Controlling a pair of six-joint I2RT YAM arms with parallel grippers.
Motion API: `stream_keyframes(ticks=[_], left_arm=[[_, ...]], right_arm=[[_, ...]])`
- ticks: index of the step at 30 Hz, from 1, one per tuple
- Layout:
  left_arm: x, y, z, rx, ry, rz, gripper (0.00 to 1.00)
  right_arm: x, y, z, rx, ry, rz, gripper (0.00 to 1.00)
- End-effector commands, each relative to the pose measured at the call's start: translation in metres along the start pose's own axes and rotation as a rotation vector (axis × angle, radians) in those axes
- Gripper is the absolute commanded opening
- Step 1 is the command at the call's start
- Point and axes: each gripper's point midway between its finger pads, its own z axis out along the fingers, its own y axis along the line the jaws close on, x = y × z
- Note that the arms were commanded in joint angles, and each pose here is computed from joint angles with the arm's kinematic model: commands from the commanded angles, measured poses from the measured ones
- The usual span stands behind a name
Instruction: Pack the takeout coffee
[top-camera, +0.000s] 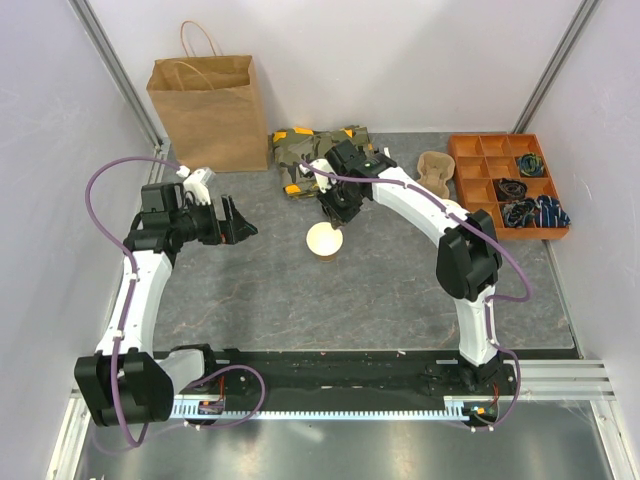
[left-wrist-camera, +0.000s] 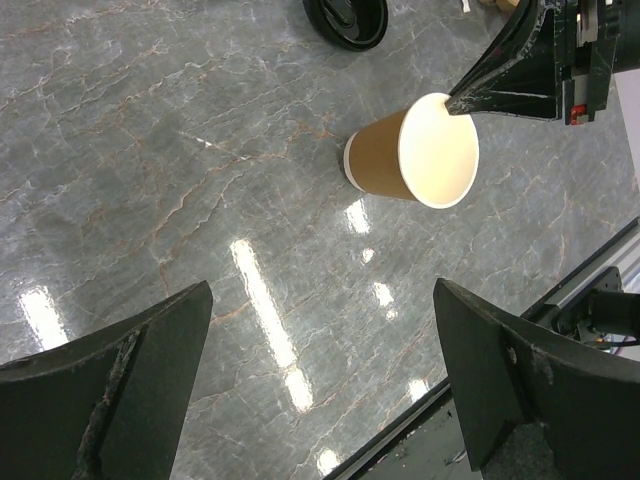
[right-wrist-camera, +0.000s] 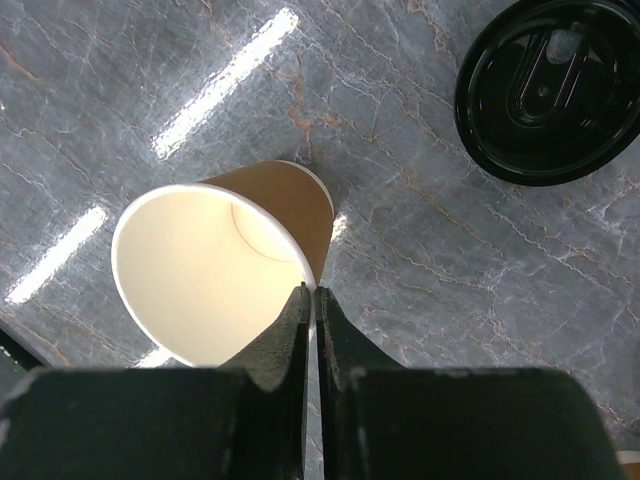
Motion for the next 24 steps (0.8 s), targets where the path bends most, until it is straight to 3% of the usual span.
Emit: stream_keyframes(ticks=[1,5,11,14,15,18,24], left_arm=[[-0.021,-0.005,-0.001,0.011,-0.051,0.031,1.00],[-0.023,-0.005,-0.002,0.010,-0.055,0.035,1.00],[-0.021,-0.006,-0.001,0.014,-0.050,0.023,1.00],[-0.023,-0.007,-0.001,0.019,-0.053,0.025,1.00],[-0.024,-0.007,-0.001,0.018,-0.053,0.025,1.00],[-0.025,-0.008,-0.002,0.023,-0.055,0.030,1.00],[-0.032,-0.014,-0.005,0.043,-0.071,0.042,1.00]], right_arm=[[-0.006,-0.004,-0.004,0.019,-0.006,-0.013,0.09],[-0.006,-0.006,0.000,0.016,0.001,-0.008,0.09],[-0.004,-0.008,0.002,-0.009,0.006,0.014,0.17],[-0.001,-0.010,0.002,-0.029,0.011,0.030,0.25],[-0.002,-0.010,0.002,-0.040,0.007,0.036,0.33],[-0.011,-0.011,-0.009,-0.052,-0.029,0.034,0.46],[-0.045,-0.033,-0.052,-0.095,-0.182,0.087,0.58]])
